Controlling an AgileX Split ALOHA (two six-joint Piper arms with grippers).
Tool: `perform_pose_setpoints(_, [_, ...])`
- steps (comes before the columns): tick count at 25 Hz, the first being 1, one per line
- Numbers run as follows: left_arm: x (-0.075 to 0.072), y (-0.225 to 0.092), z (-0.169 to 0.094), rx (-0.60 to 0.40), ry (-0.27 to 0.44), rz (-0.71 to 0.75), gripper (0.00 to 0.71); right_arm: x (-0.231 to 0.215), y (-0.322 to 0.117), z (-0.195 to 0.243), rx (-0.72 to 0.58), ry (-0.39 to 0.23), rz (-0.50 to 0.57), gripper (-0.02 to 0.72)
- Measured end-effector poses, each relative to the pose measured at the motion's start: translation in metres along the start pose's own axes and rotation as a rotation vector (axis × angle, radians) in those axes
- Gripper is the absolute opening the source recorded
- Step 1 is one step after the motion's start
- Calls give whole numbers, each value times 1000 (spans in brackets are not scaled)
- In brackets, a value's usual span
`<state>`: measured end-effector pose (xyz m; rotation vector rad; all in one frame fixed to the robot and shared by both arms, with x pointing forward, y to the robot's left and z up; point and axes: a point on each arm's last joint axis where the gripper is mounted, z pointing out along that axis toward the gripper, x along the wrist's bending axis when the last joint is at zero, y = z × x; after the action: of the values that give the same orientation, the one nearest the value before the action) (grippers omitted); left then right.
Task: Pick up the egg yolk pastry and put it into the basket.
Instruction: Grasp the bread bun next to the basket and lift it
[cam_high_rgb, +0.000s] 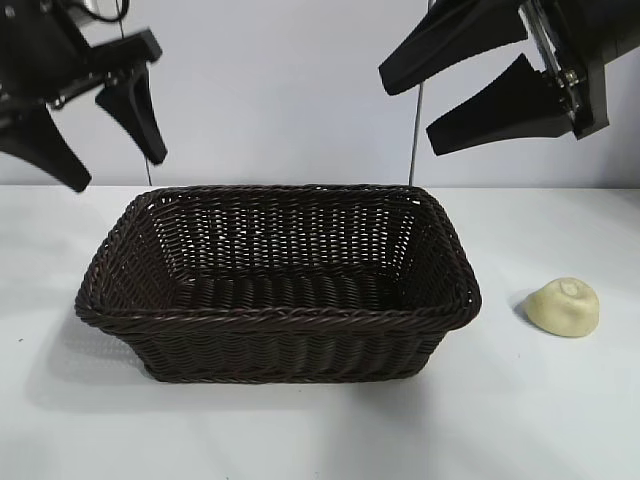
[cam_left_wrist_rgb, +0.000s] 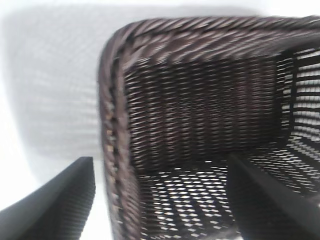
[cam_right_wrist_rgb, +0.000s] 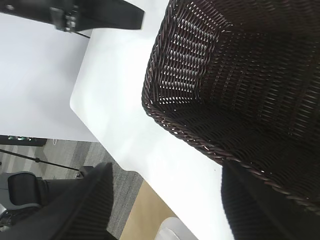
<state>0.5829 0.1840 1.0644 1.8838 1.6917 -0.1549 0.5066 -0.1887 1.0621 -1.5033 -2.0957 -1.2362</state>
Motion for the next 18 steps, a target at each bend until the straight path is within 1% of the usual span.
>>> perform_pose_setpoints(4, [8,-16,15,8,-31,-35,520,0,0,0,0,0,0,455])
perform_pose_setpoints(7, [11,-27,28,14,-85,-38,513,0,0,0,3,2,0,455])
perform_pose_setpoints(10, [8,-30,32,-8,-157,-34,511,0,-1,0,6,5,0,455])
perform_pose_setpoints(12, [6,-30,33,-18,-183,-42,511,0,-1,0,6,5,0,455])
perform_pose_setpoints(18, [4,-31,33,-10,-209,-51,511,0,-1,0,6,5,0,455])
